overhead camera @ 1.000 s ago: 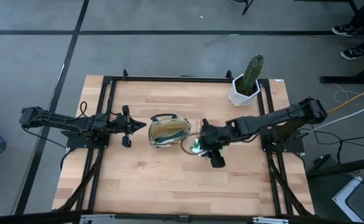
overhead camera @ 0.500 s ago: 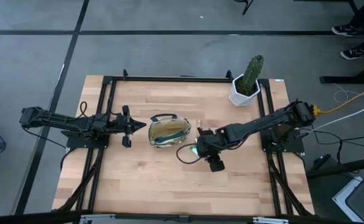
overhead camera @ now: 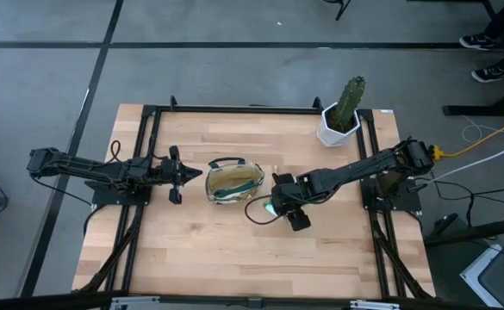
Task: Pick & Place Garden tools in Gardening bag
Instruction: Put the green spray bottle into the gardening bag
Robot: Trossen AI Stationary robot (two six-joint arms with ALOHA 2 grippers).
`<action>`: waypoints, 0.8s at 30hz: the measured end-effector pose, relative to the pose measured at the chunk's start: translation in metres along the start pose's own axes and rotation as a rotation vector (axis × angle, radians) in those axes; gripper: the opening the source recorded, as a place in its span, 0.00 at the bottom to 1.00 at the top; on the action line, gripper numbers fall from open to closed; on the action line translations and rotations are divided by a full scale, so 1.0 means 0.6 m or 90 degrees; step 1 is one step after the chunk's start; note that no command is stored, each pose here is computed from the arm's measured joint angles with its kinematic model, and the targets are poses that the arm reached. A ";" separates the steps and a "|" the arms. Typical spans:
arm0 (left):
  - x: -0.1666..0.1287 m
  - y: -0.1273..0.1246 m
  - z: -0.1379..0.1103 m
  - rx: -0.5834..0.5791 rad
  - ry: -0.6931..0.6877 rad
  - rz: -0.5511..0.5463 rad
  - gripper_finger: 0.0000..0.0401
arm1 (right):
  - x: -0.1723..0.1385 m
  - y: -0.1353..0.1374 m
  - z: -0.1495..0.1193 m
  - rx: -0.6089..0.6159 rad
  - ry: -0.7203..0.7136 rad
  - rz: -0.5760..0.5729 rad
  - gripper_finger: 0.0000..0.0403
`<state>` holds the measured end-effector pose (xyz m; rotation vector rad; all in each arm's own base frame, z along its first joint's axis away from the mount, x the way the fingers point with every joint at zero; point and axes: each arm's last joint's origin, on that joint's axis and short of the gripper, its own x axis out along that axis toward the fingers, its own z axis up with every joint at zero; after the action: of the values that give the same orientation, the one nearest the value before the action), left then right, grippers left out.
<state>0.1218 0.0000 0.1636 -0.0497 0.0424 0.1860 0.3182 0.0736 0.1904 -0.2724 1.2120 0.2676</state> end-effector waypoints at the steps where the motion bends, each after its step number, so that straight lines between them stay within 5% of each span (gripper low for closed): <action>1: 0.000 0.000 0.000 0.000 0.000 0.000 0.01 | 0.001 0.000 -0.001 -0.005 0.003 -0.004 0.63; 24: 0.000 0.000 -0.002 0.002 0.009 0.000 0.01 | 0.068 -0.001 -0.017 -0.048 0.121 -0.037 0.60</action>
<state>0.1218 0.0000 0.1623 -0.0476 0.0567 0.1861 0.3232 0.0720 0.1484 -0.4055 1.3804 0.2408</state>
